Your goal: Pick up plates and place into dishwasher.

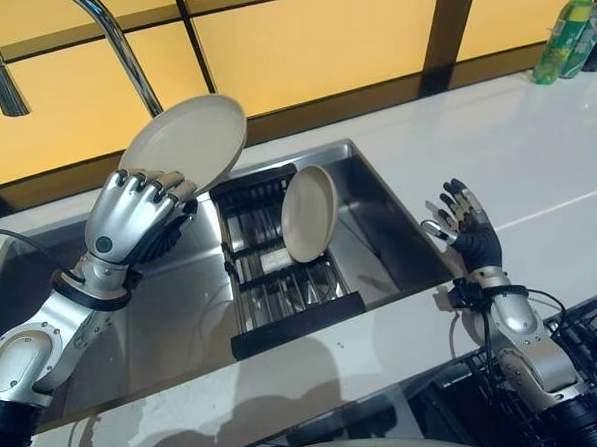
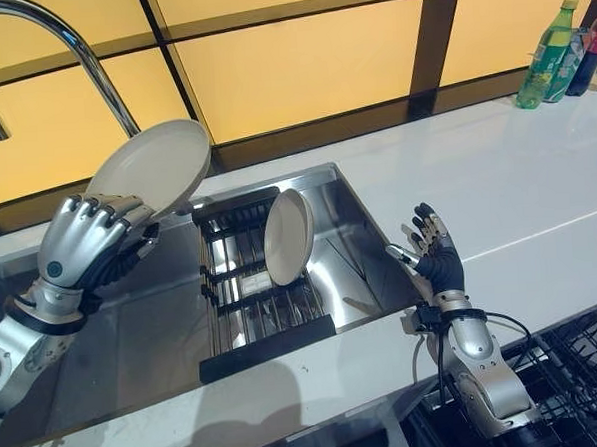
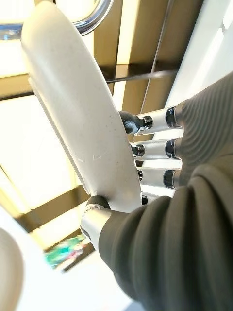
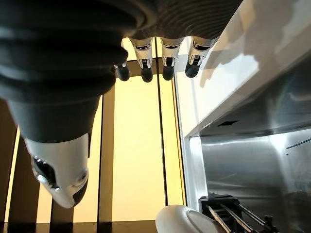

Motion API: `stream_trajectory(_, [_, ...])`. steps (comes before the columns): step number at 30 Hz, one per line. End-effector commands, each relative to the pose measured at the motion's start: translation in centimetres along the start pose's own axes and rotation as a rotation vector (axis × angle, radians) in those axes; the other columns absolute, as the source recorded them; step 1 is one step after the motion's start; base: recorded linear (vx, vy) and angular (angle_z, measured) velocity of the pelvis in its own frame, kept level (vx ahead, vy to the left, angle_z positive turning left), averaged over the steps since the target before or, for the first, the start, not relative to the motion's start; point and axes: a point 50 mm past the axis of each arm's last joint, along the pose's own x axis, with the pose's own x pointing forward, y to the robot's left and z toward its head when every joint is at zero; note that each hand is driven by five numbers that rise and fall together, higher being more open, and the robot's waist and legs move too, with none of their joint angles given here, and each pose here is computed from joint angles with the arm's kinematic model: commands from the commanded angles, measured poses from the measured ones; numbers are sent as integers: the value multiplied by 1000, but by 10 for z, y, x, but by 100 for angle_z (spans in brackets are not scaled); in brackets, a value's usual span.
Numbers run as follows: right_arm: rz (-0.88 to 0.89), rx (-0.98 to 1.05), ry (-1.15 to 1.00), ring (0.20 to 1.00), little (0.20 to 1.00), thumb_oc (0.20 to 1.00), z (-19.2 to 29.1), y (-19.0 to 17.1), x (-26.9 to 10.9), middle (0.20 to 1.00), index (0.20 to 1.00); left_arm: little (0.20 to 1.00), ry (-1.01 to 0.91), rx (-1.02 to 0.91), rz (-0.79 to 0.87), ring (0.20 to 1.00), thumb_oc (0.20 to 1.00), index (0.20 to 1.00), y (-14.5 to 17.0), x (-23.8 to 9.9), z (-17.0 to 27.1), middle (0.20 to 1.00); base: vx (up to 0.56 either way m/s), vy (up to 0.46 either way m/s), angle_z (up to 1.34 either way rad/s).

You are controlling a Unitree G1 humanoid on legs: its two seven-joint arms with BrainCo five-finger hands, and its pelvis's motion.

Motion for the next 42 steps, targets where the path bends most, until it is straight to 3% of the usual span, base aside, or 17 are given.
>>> stream_trajectory(1, [49, -53, -291, 1000, 1000, 1000, 55, 12, 14, 1000, 1000, 200, -6, -352, 61, 200, 200, 200, 24, 26, 9, 200, -94, -15, 7])
stream_trajectory(5, [80, -112, -439, 1000, 1000, 1000, 85, 22, 22, 1000, 1000, 200, -79, -727, 7, 200, 200, 200, 28, 39, 28, 200, -79, -17, 6])
stream_trajectory(9, [128, -158, -542, 1000, 1000, 1000, 109, 29, 28, 1000, 1000, 200, -158, -942, -62, 200, 200, 200, 30, 52, 40, 200, -80, -20, 1])
stream_trajectory(16, [206, -197, -597, 1000, 1000, 1000, 124, 35, 31, 1000, 1000, 200, -290, -1129, -175, 200, 200, 200, 32, 64, 55, 200, -76, -18, 3])
stream_trajectory(22, [322, -213, -594, 1000, 1000, 1000, 128, 47, 36, 1000, 1000, 200, -401, -1157, -244, 200, 200, 200, 37, 73, 64, 200, -53, -15, 0])
stream_trajectory(28, [685, -131, -524, 1000, 1000, 1000, 132, 71, 34, 1000, 1000, 200, -454, -1185, -332, 200, 200, 200, 40, 81, 67, 200, -6, -11, 0])
stream_trajectory(29, [822, -71, -495, 1000, 1000, 1000, 131, 79, 33, 1000, 1000, 200, -461, -1190, -345, 200, 200, 200, 40, 82, 67, 200, -1, -31, 0])
stream_trajectory(34, [1167, -1, -419, 1000, 1000, 1000, 125, 96, 24, 1000, 1000, 200, -472, -1199, -369, 200, 200, 200, 41, 84, 65, 200, 8, -29, 1])
stream_trajectory(42, [1446, 117, -386, 1000, 1000, 1000, 123, 119, 18, 1000, 1000, 200, -487, -1224, -394, 200, 200, 200, 40, 88, 65, 200, 8, -18, 1])
